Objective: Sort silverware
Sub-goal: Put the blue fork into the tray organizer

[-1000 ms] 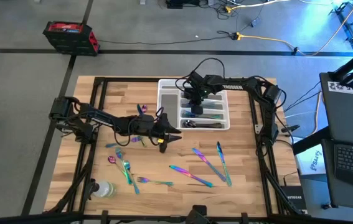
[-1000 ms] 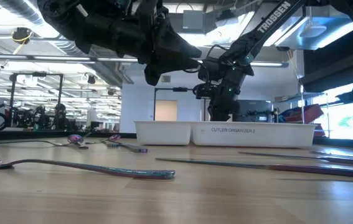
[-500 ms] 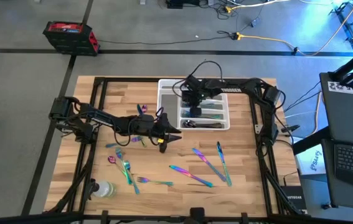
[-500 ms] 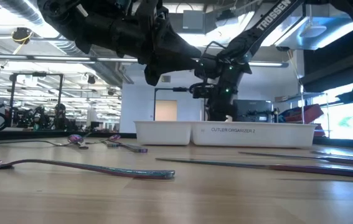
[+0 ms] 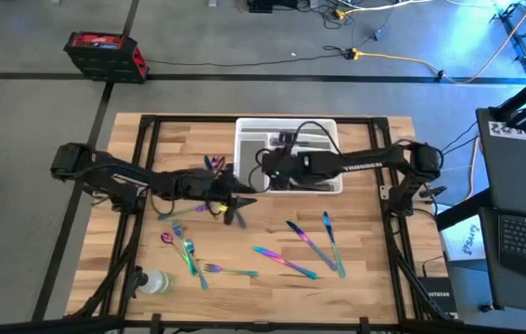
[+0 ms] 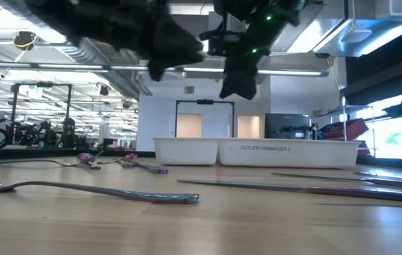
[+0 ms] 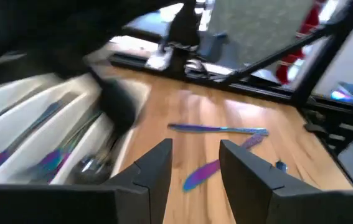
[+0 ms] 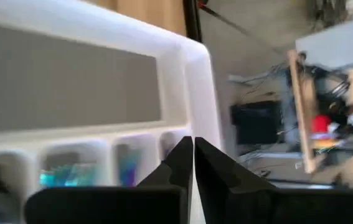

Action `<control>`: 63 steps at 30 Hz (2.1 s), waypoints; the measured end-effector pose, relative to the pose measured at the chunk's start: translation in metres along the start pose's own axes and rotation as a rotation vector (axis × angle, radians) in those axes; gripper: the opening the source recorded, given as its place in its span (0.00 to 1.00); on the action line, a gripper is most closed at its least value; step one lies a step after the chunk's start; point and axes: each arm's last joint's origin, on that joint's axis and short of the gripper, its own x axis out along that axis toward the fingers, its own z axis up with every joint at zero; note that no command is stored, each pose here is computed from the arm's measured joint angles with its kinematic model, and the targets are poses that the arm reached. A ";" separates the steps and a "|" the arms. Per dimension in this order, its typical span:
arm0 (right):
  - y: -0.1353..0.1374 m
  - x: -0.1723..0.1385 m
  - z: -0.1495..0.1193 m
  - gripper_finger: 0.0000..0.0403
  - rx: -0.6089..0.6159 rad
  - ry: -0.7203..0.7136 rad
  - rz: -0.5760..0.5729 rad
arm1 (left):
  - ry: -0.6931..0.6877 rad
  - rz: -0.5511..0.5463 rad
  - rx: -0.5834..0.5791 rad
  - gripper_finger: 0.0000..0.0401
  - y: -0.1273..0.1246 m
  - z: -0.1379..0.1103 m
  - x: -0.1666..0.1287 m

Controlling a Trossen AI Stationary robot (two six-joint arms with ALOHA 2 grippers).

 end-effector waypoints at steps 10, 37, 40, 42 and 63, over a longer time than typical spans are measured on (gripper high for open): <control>0.004 -0.033 -0.031 0.00 0.425 -0.354 0.245 | 0.489 0.436 -0.037 0.30 0.003 -0.032 -0.082; 0.007 -0.044 -0.051 0.45 0.569 -0.323 0.329 | 0.978 0.394 0.088 0.62 0.010 -0.095 -0.094; 0.008 -0.043 -0.052 0.45 0.563 -0.310 0.330 | 1.004 0.351 0.033 0.56 0.014 -0.102 -0.091; 0.008 -0.043 -0.052 0.45 0.559 -0.303 0.329 | 1.012 0.340 -0.003 0.49 0.016 -0.103 -0.089; 0.001 -0.068 -0.044 0.32 0.622 -0.433 0.332 | 0.882 0.374 -0.438 0.00 0.016 -0.080 -0.081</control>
